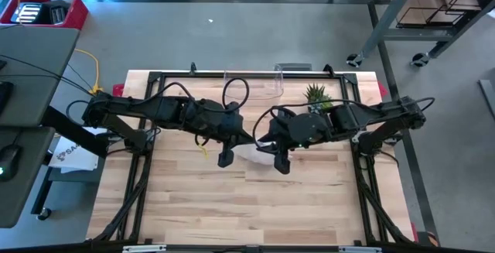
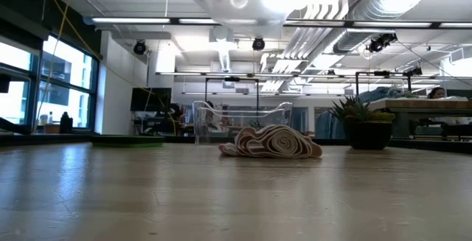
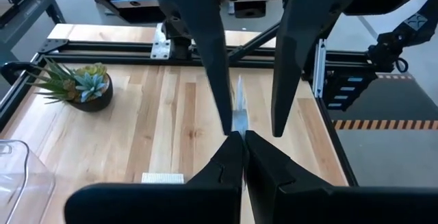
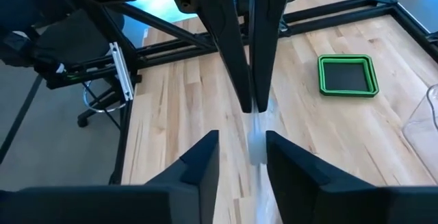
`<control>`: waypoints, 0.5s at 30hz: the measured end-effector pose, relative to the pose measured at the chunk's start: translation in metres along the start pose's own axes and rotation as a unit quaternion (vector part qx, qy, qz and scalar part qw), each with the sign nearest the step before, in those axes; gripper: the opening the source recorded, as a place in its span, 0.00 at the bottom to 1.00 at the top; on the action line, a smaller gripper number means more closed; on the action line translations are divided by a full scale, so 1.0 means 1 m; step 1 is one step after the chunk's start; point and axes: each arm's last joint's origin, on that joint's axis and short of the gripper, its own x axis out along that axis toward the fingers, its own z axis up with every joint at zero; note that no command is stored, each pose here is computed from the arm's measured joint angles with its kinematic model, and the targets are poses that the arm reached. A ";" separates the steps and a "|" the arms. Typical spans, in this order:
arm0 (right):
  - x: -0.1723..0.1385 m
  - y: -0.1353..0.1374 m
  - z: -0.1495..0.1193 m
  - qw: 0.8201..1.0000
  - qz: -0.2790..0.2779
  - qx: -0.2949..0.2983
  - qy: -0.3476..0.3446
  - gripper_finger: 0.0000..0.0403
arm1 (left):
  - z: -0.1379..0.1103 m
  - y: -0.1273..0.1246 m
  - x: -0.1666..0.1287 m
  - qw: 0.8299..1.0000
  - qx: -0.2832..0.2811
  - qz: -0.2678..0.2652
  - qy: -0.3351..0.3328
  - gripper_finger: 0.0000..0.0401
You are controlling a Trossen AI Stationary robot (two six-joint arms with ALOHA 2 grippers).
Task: Roll bandage
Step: Open the transparent zip bag
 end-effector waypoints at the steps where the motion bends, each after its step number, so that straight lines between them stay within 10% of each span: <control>1: 0.000 0.000 0.000 1.000 0.000 0.001 0.000 0.25 | 0.000 0.000 0.000 1.000 0.000 0.001 0.000 0.00; 15: 0.000 -0.002 -0.002 1.000 -0.009 0.005 0.012 0.02 | -0.001 0.001 -0.001 1.000 0.000 0.023 0.004 0.00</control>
